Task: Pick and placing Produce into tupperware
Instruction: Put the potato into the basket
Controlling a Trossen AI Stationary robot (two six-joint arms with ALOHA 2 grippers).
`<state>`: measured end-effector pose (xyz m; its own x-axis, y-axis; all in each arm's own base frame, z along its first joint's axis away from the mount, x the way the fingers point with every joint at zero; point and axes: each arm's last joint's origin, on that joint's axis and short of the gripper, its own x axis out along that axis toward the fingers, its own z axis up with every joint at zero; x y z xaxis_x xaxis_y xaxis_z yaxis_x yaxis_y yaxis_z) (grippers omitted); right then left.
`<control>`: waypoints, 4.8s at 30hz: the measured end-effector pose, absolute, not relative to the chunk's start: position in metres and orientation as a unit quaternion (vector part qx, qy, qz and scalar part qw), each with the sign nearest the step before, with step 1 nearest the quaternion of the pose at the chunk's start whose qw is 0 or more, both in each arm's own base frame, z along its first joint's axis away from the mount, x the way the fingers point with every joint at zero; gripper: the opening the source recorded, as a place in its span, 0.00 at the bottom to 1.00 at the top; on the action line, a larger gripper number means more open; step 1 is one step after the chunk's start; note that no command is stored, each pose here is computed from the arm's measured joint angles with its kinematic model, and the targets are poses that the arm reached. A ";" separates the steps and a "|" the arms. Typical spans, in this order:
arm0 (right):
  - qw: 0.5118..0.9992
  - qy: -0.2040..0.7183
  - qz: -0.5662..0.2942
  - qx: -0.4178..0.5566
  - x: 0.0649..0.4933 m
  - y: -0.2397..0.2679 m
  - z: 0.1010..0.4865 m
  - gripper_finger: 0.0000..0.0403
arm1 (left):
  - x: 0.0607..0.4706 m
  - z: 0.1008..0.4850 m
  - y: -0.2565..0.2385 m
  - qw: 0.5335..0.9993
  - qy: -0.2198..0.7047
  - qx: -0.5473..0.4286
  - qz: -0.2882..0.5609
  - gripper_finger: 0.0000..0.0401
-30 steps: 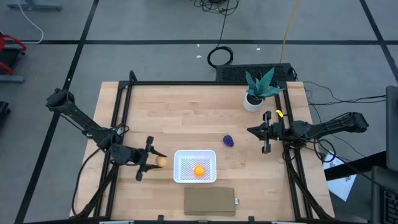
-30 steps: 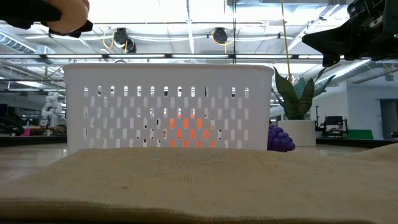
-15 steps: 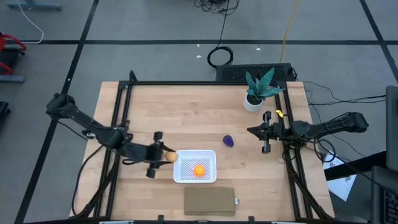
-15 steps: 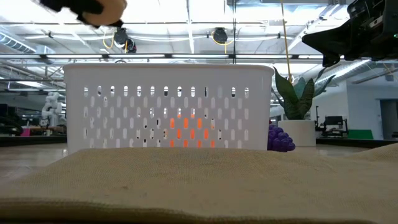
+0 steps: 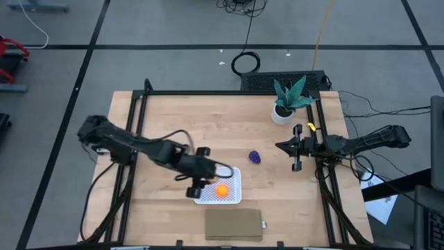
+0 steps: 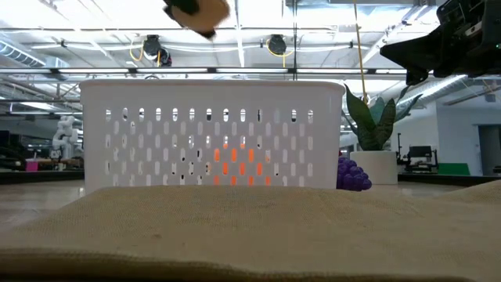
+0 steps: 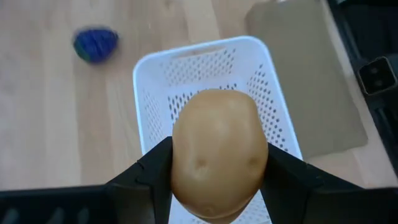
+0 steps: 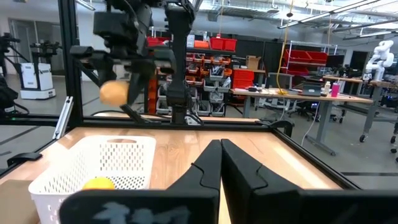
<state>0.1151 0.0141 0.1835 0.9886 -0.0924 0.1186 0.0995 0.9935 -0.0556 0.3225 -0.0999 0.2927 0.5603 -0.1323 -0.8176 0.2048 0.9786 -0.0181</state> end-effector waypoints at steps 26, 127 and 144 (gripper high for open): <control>0.997 -0.050 -0.048 -0.032 0.115 0.014 0.182 0.00 | 0.368 0.211 -0.101 0.771 0.574 0.196 -0.195 0.46; 0.997 -0.046 -0.048 -0.035 0.115 0.014 0.181 0.00 | 0.374 0.171 -0.108 0.752 0.590 0.211 -0.203 0.46; 0.997 -0.046 -0.048 -0.035 0.115 0.014 0.181 0.00 | 0.376 0.172 -0.108 0.765 0.586 0.159 -0.215 0.58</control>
